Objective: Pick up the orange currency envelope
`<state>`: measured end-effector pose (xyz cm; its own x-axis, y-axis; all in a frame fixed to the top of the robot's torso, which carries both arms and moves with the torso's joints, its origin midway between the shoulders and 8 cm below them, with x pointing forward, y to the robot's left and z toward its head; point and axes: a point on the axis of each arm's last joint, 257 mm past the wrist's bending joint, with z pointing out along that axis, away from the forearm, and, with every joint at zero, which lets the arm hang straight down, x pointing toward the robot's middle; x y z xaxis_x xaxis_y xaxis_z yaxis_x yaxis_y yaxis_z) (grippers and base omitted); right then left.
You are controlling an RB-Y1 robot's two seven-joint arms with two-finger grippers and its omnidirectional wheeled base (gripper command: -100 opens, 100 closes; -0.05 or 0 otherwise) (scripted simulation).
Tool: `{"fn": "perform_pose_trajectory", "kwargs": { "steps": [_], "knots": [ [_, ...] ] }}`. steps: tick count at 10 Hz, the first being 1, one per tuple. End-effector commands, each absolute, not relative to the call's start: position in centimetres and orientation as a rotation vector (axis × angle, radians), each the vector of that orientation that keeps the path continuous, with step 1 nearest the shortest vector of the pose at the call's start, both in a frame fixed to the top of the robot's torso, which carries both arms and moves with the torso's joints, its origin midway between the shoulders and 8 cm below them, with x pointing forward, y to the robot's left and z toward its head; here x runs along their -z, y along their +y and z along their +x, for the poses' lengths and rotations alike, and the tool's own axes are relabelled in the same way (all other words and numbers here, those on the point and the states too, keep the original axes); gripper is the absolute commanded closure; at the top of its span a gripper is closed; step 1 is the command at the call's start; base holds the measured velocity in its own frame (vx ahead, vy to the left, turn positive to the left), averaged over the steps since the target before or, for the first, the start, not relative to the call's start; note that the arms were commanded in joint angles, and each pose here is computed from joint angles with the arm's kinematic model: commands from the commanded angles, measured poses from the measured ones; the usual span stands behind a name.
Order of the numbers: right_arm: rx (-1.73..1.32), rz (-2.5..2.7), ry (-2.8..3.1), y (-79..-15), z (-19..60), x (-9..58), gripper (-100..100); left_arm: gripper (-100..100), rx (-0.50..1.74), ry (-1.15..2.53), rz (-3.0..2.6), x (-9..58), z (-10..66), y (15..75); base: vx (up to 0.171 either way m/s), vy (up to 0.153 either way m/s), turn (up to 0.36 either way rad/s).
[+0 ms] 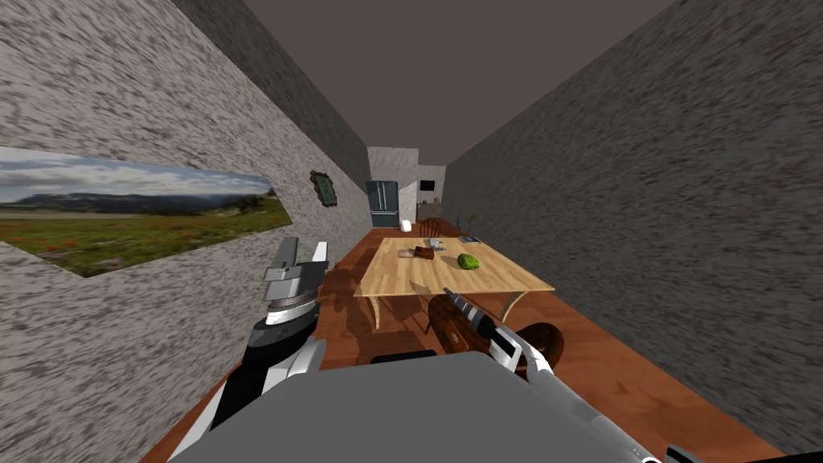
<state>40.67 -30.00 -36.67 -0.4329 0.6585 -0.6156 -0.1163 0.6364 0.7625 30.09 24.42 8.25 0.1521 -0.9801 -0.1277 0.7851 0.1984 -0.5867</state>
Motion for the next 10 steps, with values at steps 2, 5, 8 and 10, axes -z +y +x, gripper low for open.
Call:
{"fn": "perform_pose_trajectory", "kwargs": {
  "steps": [2, 5, 8, 10],
  "knots": [
    [-0.856, 0.424, 1.899, -32.1, 39.6, 39.2, -100, 0, 1.324, 0.546, -0.432, -8.2, 30.1, 24.4, 0.014, 0.037, 0.112],
    [-0.737, 0.383, 2.017, -35.1, 37.7, 42.7, -100, 0, 1.324, 0.546, -0.432, -8.2, 30.1, 24.4, 0.024, 0.047, 0.125],
    [-0.605, 0.343, 2.141, -38.5, 34.9, 46.2, -100, 0, 1.324, 0.546, -0.432, -8.2, 30.1, 24.4, 0.029, 0.064, 0.169],
    [-0.536, 0.323, 2.205, -40.3, 33.2, 48.0, -100, 0, 1.324, 0.546, -0.432, -8.2, 30.1, 24.4, 0.023, 0.043, 0.112]
  ]
}}
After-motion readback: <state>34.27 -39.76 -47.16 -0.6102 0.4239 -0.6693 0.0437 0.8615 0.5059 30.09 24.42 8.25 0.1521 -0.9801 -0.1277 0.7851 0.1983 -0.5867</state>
